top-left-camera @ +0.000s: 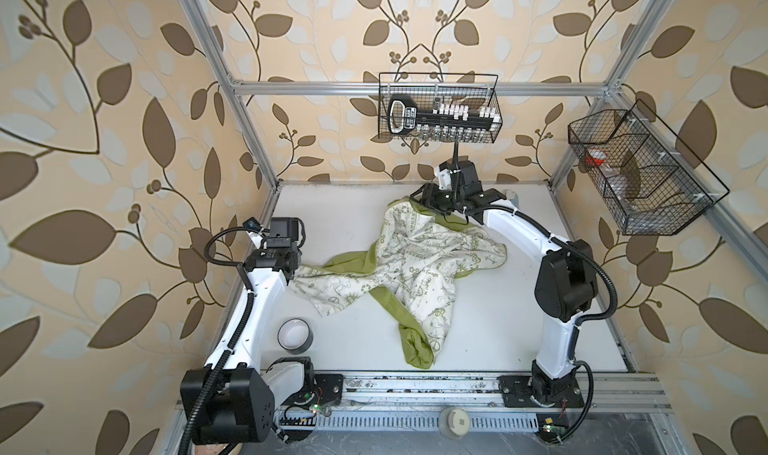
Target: Zip up the jacket
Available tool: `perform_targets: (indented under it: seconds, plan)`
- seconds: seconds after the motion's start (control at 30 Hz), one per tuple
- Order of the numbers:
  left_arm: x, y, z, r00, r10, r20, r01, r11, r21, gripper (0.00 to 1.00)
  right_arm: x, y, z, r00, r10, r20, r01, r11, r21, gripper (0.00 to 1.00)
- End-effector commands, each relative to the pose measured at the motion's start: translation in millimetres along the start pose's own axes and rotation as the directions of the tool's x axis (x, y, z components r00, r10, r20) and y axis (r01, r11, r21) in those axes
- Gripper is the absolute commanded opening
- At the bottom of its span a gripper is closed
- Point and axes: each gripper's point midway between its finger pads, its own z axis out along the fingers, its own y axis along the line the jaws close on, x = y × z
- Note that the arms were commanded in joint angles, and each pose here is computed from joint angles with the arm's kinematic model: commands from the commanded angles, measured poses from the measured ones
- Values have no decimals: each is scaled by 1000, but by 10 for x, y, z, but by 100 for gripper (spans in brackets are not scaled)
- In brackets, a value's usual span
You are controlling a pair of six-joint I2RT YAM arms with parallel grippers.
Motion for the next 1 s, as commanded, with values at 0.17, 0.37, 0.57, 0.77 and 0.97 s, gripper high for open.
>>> perform_targets:
  seconds: [0.17,0.37,0.57,0.77,0.97]
  plan:
    - [-124,-551,-430,999,15,-40,-1,947,320,67,-289,-259,-908,990,-40,133,31,997,68,74]
    - [532,-1516,-1362,913,403,58,-337,668,664,69,49,-1392,-1421,975,138,172,-172,965,199,75]
    - [1910,-2018,-2419,603,739,300,-573,141,807,72,500,-2234,-1627,923,324,208,-369,899,237,74]
    - [2993,-1928,-2691,274,890,365,-607,-134,783,73,842,-2696,-1468,878,442,185,-477,842,251,79]
    - [3594,-1667,-2762,117,922,370,-537,-254,804,74,982,-2866,-1329,856,485,180,-516,820,246,81]
